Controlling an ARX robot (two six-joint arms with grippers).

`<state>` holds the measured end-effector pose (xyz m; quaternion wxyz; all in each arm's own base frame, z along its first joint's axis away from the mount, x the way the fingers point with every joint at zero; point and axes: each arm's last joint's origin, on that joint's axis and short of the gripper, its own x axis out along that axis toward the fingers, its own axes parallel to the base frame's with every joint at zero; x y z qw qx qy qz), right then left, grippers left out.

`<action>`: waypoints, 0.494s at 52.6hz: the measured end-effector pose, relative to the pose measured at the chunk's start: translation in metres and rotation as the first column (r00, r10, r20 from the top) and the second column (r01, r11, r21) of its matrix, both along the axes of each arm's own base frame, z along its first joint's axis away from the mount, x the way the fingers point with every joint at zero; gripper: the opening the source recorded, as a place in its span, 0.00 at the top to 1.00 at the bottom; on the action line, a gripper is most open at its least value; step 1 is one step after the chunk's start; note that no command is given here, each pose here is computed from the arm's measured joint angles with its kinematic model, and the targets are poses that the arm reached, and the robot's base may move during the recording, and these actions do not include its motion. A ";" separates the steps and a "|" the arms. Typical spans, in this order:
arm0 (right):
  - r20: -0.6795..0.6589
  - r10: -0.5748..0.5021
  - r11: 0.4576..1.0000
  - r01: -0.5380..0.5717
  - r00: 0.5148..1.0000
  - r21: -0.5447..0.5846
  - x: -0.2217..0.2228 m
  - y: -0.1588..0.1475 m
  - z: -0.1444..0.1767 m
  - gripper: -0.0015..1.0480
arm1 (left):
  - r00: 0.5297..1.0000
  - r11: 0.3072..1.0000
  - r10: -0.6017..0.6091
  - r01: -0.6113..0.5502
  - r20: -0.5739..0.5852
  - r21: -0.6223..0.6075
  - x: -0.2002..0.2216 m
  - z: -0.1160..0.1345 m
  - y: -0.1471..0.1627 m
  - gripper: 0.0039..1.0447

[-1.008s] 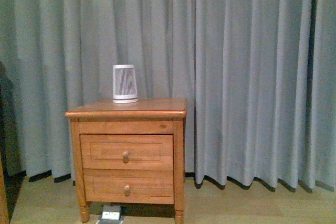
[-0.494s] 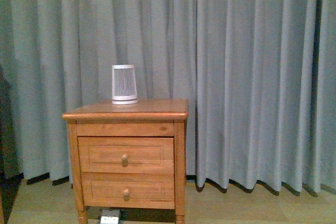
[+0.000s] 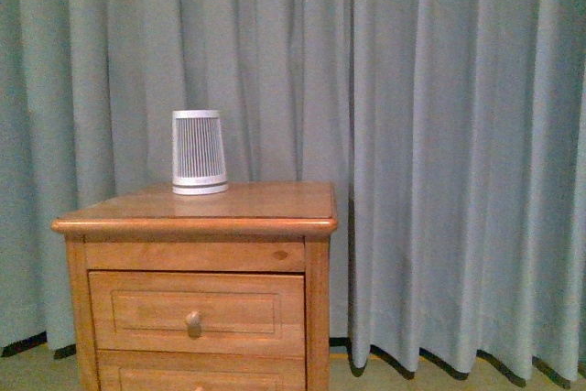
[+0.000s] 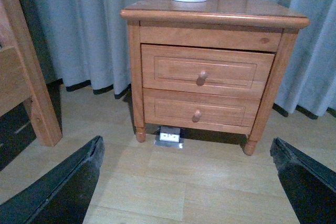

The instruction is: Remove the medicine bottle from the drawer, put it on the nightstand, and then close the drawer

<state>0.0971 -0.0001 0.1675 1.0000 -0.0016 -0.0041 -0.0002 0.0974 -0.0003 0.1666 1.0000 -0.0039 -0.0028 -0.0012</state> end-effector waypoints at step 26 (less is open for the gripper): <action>0.000 0.000 1.000 0.000 1.000 0.000 0.000 0.000 0.000 0.07 | 1.000 1.000 0.000 0.000 0.000 0.000 0.000 0.000 0.000 0.06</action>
